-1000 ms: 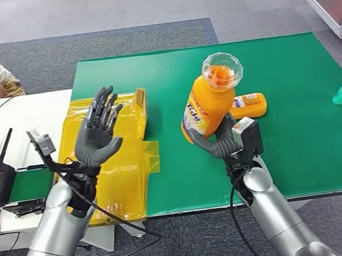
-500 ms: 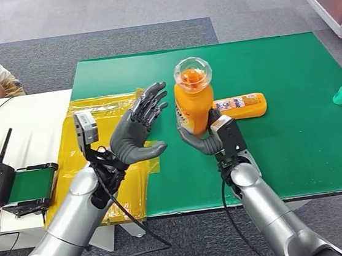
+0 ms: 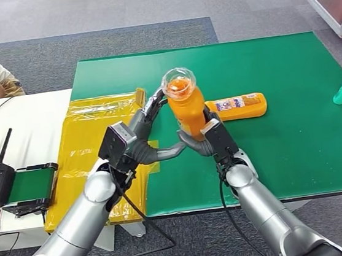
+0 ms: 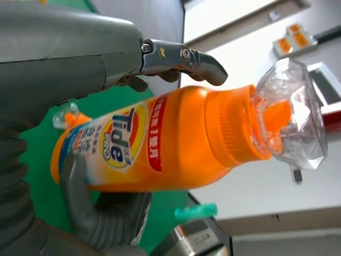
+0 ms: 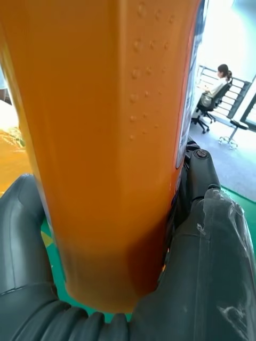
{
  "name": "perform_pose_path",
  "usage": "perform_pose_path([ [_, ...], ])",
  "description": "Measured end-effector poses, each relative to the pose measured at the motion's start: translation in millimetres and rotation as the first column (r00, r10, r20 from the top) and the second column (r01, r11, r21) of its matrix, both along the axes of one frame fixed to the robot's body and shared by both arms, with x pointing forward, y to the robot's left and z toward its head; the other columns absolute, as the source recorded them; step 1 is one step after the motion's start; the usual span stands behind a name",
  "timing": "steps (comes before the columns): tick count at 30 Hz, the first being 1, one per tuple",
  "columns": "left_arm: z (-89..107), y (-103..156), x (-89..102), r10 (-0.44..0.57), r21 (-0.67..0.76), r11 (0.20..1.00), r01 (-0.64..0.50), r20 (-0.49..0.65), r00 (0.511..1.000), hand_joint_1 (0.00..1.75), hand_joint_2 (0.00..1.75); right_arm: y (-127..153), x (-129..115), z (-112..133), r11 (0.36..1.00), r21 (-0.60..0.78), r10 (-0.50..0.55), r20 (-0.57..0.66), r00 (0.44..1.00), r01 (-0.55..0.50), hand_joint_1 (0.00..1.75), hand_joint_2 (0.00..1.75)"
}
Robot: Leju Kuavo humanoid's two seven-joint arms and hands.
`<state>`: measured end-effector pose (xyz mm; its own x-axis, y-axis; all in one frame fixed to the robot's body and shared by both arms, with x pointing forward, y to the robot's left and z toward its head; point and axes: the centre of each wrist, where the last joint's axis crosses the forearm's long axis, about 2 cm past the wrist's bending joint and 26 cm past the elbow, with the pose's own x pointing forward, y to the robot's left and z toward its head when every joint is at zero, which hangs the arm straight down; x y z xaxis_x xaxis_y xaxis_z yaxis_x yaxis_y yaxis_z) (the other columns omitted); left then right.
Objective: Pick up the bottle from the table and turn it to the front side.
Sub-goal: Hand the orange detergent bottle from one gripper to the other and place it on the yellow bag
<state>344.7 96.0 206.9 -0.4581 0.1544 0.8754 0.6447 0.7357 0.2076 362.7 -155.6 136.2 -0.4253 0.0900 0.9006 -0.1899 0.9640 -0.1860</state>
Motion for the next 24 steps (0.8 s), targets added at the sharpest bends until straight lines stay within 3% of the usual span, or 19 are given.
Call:
perform_pose_path([
  [9, -3.2, -1, -5.6, 0.095, -0.066, 0.993, -0.093, 0.027, 0.995, 0.00, 1.75, 7, -2, 5, 1.000, -0.003, 0.021, 0.012, 1.000, -0.021, 1.75, 1.75],
  [24, -8.5, -3, -12.1, 0.066, -0.150, 0.986, -0.071, -0.040, 0.997, 0.00, 1.75, 16, -3, 22, 0.998, 0.049, 0.040, 0.059, 0.997, -0.043, 1.75, 1.75],
])
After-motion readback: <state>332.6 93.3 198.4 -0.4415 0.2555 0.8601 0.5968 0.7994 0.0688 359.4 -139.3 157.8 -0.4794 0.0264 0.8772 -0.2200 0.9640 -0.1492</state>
